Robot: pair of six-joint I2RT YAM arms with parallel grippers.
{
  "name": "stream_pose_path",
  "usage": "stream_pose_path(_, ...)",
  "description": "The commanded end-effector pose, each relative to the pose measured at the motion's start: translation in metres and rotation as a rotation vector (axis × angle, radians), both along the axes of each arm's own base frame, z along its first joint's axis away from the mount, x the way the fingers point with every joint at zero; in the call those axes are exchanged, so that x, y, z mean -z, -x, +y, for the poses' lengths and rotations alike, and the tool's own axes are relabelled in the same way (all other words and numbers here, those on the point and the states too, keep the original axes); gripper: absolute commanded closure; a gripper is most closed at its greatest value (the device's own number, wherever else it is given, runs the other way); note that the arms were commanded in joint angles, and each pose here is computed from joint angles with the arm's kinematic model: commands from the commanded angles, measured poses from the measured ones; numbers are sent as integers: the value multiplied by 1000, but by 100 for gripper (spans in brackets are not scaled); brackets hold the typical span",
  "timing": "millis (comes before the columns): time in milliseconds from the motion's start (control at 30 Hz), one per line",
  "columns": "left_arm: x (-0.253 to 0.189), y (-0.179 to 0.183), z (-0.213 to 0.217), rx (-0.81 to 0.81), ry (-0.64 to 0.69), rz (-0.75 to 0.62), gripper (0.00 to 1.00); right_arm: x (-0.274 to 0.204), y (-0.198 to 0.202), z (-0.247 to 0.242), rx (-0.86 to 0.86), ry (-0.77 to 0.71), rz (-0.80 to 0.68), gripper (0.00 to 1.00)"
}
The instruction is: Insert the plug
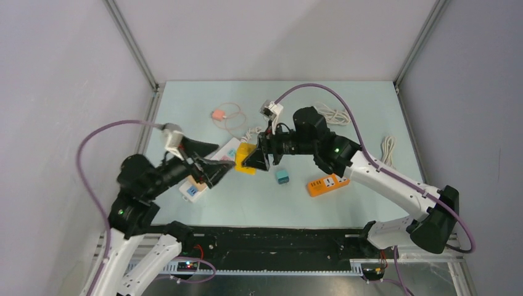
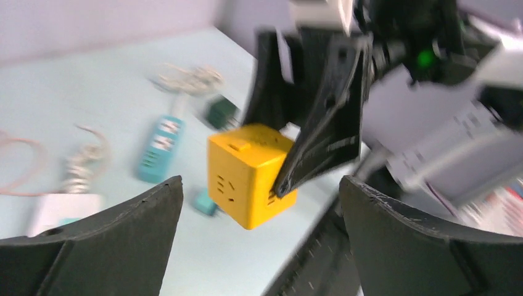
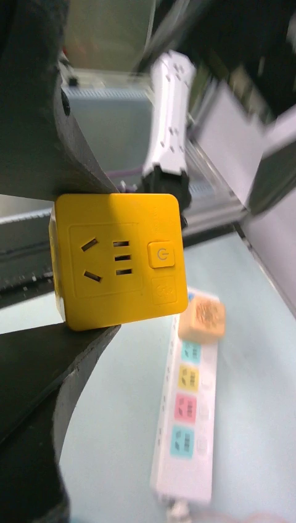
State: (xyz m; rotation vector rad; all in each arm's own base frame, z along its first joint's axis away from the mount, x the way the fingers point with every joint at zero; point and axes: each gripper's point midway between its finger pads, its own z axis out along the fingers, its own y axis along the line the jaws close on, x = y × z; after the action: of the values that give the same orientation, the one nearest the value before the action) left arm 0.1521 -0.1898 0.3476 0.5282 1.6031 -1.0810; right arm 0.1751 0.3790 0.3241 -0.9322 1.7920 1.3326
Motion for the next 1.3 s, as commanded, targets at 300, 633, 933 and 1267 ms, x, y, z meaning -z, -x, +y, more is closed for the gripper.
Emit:
stream_pose_path(300, 2, -74, 128, -905, -54, 105, 0, 70, -103, 64, 491, 177, -299, 100)
stream_pose_path(633, 3, -47, 144, -923, -6, 69, 0, 111, -120, 130, 505, 184, -310, 100)
stream_pose_path(933, -8, -40, 147, -928, 36, 52, 0, 150, -119, 154, 497, 186, -267, 100)
stream_pose_path(1267, -1, -43, 143, -909, 13, 61, 0, 186, -125, 162, 472, 223, -206, 100)
